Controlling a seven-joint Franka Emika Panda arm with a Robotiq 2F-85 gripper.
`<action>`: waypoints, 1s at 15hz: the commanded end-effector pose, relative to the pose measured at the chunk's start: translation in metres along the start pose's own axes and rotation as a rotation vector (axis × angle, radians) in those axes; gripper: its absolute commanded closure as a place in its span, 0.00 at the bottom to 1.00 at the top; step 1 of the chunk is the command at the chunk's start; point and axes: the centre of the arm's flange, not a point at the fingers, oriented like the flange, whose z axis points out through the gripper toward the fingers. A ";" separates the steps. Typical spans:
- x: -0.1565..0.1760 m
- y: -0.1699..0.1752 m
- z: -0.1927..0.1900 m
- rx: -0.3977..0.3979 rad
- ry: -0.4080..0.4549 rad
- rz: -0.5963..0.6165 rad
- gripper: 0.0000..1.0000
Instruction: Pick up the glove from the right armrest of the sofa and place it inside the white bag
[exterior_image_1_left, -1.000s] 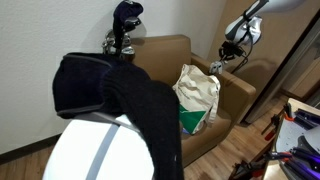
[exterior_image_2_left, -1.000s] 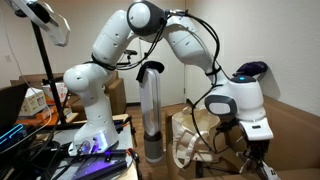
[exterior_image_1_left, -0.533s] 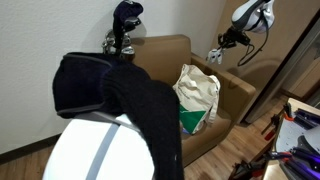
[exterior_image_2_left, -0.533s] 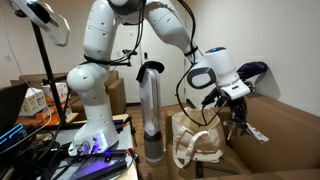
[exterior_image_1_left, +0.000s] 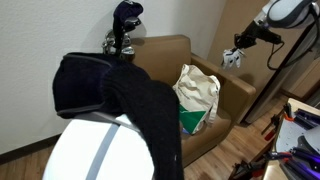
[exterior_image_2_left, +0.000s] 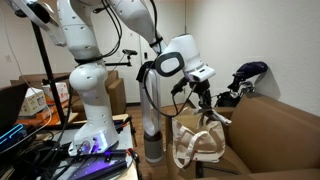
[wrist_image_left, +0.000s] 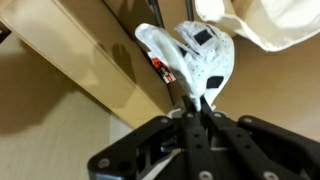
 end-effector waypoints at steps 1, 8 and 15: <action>-0.089 0.002 -0.013 0.002 -0.092 -0.176 0.92; -0.099 -0.037 0.019 -0.023 -0.169 -0.268 0.92; -0.126 -0.098 0.028 0.040 -0.169 -0.464 0.92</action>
